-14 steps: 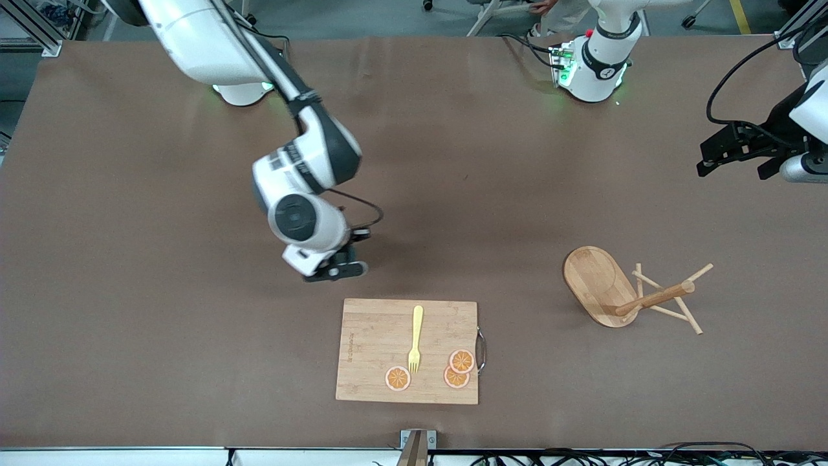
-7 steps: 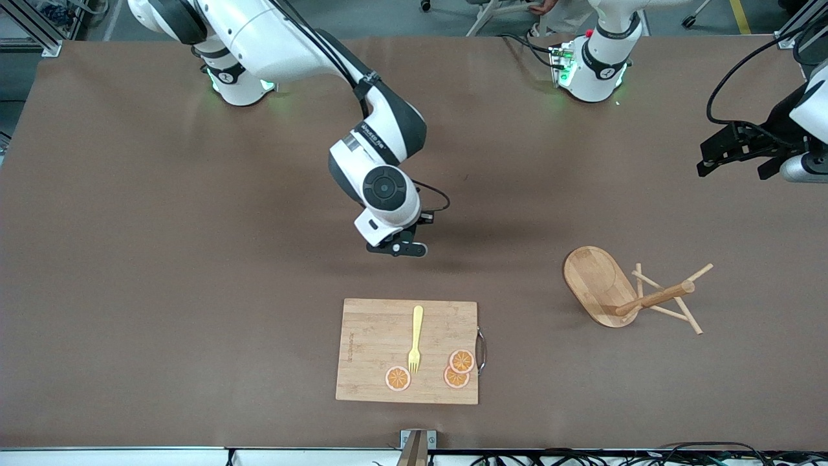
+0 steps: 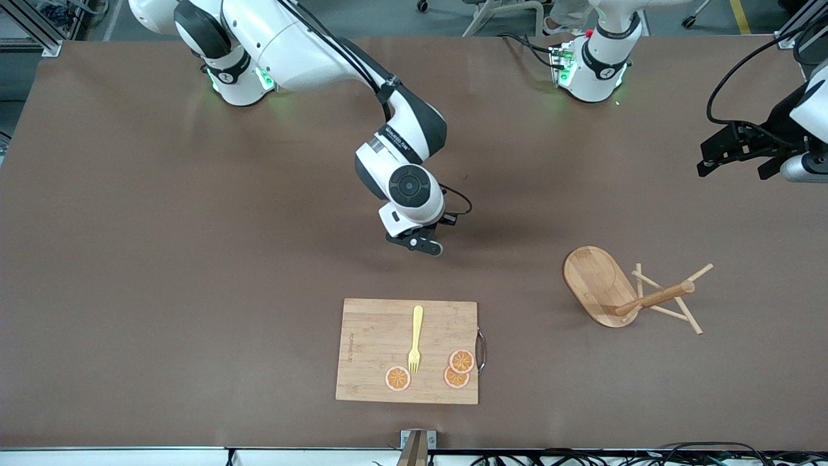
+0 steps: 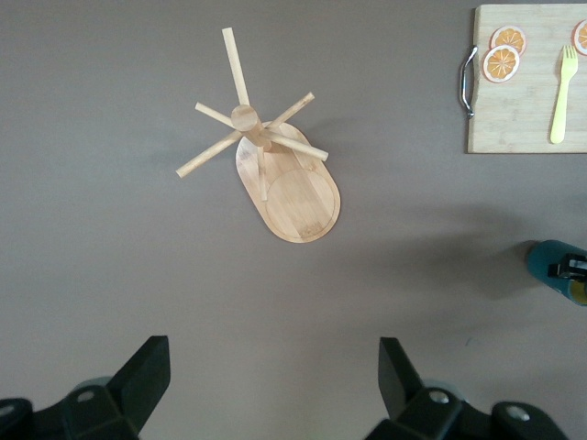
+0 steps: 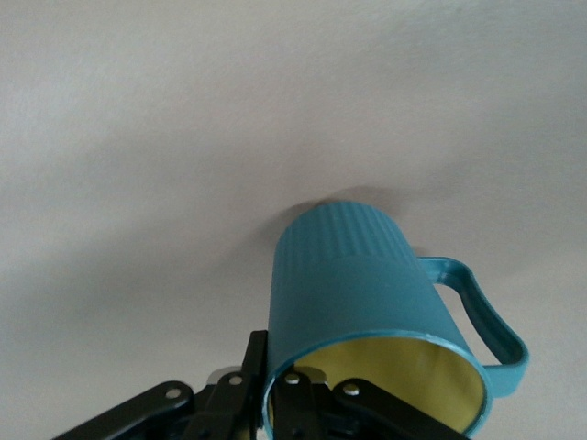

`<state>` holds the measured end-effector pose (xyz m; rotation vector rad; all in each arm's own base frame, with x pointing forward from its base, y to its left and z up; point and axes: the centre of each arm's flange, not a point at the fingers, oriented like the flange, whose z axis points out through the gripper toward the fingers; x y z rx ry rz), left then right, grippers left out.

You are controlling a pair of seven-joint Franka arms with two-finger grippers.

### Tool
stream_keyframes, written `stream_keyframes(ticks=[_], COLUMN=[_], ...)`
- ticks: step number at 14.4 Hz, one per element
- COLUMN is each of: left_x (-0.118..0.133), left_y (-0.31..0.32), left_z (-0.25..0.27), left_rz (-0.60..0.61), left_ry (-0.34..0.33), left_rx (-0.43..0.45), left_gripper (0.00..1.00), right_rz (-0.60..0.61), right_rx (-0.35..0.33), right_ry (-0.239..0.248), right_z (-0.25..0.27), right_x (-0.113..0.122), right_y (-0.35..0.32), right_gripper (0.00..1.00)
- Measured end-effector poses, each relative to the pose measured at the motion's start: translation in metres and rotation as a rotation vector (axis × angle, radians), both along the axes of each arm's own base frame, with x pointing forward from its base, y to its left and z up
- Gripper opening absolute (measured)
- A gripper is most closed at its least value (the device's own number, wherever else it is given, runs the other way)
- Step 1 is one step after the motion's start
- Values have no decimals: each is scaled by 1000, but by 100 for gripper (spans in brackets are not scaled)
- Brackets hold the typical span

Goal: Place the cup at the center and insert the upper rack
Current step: 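Carry the mug with the right gripper toward the table middle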

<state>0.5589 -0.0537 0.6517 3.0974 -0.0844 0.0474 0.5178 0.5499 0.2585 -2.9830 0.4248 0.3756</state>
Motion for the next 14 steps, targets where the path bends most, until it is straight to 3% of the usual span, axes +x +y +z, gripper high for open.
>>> stream_keyframes(ticks=[6,14], left_x=[0,1], left_y=[0,-1], left_z=[0,1], left_rz=[0,-1], left_ry=[0,-6], left_rx=[0,-1], left_gripper=[100,100], right_rz=[90,115], right_rx=[34,23], right_ry=[19,53], right_z=[2,-19], right_x=[-14,-25], right_y=[12,19], right_gripper=[6,6])
